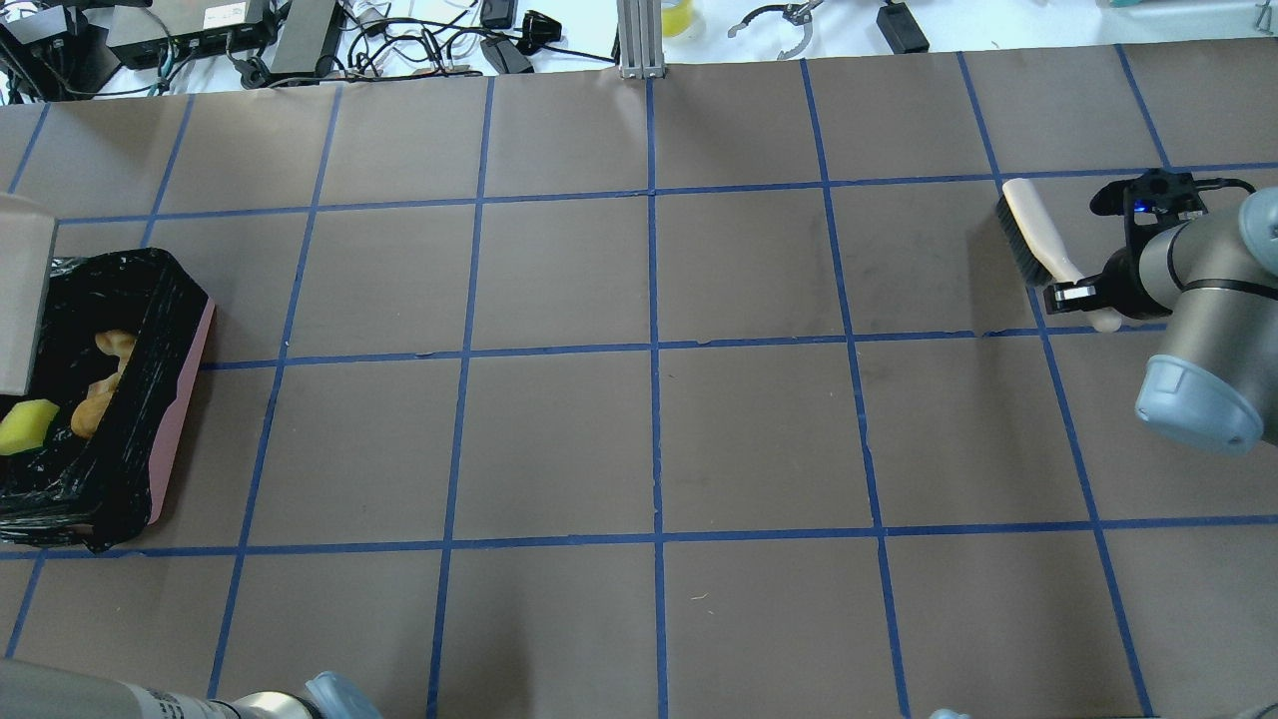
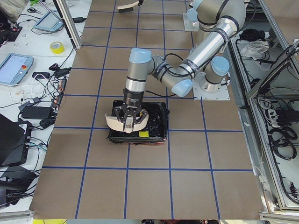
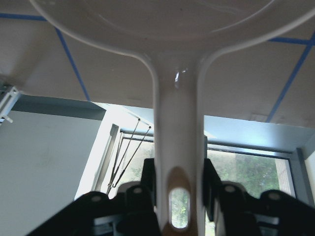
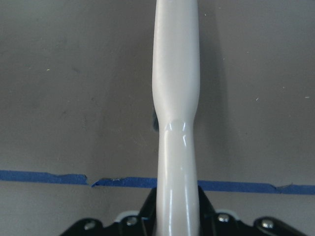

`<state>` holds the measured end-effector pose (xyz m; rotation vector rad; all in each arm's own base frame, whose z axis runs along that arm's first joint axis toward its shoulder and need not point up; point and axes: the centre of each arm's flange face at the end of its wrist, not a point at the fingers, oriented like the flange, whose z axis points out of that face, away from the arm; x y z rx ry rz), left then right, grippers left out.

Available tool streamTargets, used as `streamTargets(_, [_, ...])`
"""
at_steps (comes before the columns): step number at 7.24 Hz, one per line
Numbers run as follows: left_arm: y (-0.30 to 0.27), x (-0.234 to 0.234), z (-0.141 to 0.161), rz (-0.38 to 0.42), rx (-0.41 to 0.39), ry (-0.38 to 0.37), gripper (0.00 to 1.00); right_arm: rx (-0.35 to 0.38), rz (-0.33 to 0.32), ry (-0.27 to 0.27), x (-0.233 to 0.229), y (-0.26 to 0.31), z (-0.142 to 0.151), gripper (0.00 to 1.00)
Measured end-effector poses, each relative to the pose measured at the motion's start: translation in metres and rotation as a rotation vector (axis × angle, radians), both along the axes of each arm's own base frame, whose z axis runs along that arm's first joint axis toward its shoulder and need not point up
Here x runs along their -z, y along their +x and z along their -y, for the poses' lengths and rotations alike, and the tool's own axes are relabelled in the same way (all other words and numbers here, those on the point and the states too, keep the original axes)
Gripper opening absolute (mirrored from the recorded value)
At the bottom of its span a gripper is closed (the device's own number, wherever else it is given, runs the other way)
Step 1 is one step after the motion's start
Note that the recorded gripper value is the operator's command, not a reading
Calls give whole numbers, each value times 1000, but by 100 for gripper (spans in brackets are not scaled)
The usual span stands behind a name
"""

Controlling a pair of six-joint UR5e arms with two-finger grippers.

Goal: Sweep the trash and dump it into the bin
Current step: 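Tilt the dustpan with the left gripper to dump items into the bin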

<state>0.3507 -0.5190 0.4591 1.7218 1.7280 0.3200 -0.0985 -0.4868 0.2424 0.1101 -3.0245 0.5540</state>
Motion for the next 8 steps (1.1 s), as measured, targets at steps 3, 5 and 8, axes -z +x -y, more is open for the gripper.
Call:
streamTargets(3, [-88, -11, 57, -86, 194, -143, 0, -5, 4, 17, 4, 1, -2, 0])
streamTargets(5, [-148, 18, 92, -260, 235, -160, 0, -6, 13, 41, 7, 1, -3, 0])
streamTargets(8, [-245, 85, 138, -464, 295, -81, 0, -8, 28, 84, 13, 1, -6, 0])
